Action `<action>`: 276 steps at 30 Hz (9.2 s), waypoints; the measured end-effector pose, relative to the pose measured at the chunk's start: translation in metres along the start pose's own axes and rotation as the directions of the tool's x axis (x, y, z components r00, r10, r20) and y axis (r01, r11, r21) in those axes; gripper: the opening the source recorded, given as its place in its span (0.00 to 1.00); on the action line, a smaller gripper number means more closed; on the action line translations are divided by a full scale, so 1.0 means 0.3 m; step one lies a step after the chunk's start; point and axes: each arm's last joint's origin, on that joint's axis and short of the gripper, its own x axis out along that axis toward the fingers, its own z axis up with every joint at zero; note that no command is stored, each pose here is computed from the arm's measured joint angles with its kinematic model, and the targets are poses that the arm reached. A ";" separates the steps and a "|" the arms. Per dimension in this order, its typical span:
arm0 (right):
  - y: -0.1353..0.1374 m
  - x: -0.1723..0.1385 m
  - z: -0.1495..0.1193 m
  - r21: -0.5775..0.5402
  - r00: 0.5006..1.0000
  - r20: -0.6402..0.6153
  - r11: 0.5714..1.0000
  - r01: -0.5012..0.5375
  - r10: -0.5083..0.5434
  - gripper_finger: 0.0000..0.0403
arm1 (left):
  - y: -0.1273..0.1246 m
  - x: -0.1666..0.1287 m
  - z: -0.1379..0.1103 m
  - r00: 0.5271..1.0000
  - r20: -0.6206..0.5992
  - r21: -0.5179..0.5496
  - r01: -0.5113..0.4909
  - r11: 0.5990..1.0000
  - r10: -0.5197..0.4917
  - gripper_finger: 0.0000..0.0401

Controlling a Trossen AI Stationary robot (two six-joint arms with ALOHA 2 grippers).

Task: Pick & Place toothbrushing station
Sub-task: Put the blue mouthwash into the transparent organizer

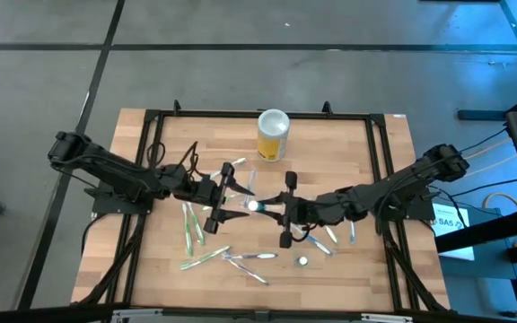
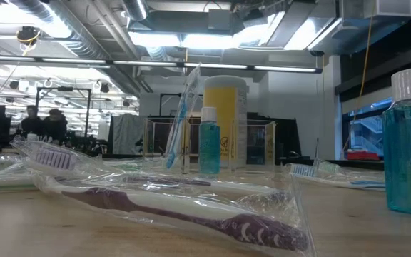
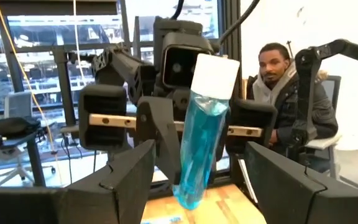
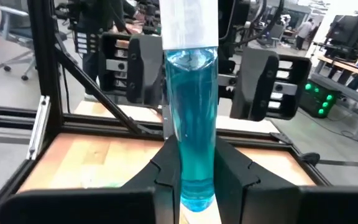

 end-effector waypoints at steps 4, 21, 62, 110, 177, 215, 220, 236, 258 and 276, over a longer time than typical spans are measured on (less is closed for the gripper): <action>-0.007 0.005 -0.002 0.001 1.000 -0.002 1.000 0.003 -0.003 0.15 | -0.001 0.024 -0.036 0.999 0.000 -0.001 -0.048 0.999 0.048 0.61; -0.007 0.005 -0.008 -0.008 1.000 -0.019 1.000 0.001 -0.001 0.15 | -0.003 0.042 -0.042 0.996 0.071 0.024 -0.048 0.999 0.046 0.57; 0.003 -0.061 -0.025 0.073 0.986 -0.162 0.996 0.053 -0.041 0.88 | 0.009 -0.022 -0.070 0.956 -0.270 -0.002 -0.120 0.993 0.115 0.14; -0.106 -0.001 -0.048 0.161 0.977 -0.210 0.987 -0.003 0.038 0.67 | 0.034 0.054 -0.090 0.892 -0.429 0.036 -0.143 0.989 0.144 0.14; -0.117 0.005 -0.054 0.095 0.971 -0.223 0.993 -0.064 0.084 0.23 | 0.033 0.058 -0.083 0.893 -0.432 0.014 -0.134 0.991 0.127 0.57; -0.199 0.027 -0.232 0.347 0.922 -0.381 0.914 0.210 -0.068 0.23 | -0.034 -0.021 -0.102 0.721 -0.601 0.171 -0.303 0.937 0.343 0.58; -0.213 0.065 -0.280 0.343 0.904 -0.421 0.910 0.232 -0.072 0.23 | -0.054 -0.026 -0.098 0.719 -0.597 0.188 -0.306 0.933 0.356 0.58; -0.224 0.144 -0.408 0.344 0.855 -0.518 0.906 0.247 -0.036 0.23 | -0.069 -0.028 -0.095 0.718 -0.587 0.198 -0.321 0.926 0.374 0.58; -0.213 0.201 -0.516 0.354 0.822 -0.569 0.904 0.239 0.005 0.23 | -0.070 -0.027 -0.095 0.723 -0.586 0.177 -0.326 0.929 0.365 0.58; -0.210 0.201 -0.517 0.368 0.821 -0.571 0.898 0.242 0.013 0.29 | -0.070 -0.026 -0.094 0.724 -0.586 0.177 -0.325 0.929 0.365 0.58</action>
